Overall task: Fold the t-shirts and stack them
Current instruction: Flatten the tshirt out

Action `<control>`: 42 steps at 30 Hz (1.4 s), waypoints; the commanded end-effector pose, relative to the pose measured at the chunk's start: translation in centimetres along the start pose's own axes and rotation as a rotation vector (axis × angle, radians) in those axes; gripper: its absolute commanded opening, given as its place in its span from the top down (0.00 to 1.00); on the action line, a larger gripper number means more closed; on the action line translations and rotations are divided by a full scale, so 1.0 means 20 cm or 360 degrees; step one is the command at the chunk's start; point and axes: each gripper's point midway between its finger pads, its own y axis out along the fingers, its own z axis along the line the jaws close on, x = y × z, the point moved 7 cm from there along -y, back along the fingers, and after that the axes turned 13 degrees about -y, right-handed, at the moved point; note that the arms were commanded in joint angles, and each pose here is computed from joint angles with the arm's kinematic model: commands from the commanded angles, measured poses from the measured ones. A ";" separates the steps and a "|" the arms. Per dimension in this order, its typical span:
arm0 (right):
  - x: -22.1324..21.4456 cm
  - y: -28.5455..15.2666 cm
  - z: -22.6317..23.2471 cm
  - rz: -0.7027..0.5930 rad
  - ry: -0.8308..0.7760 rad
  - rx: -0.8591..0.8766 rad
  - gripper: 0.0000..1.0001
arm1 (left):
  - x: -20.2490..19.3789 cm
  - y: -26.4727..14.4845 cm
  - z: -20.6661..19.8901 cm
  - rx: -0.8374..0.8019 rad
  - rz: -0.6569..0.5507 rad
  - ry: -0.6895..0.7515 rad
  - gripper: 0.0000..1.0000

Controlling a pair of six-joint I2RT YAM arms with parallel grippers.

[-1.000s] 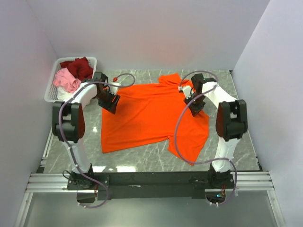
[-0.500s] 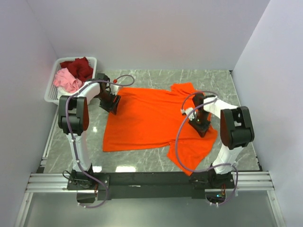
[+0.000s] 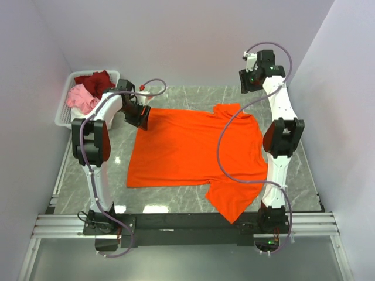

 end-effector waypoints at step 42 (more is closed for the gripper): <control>-0.31 0.73 -0.01 0.0186 0.0351 -0.0203 1.00 | -0.04 0.02 -0.03 -0.0062 0.0061 -0.0147 0.39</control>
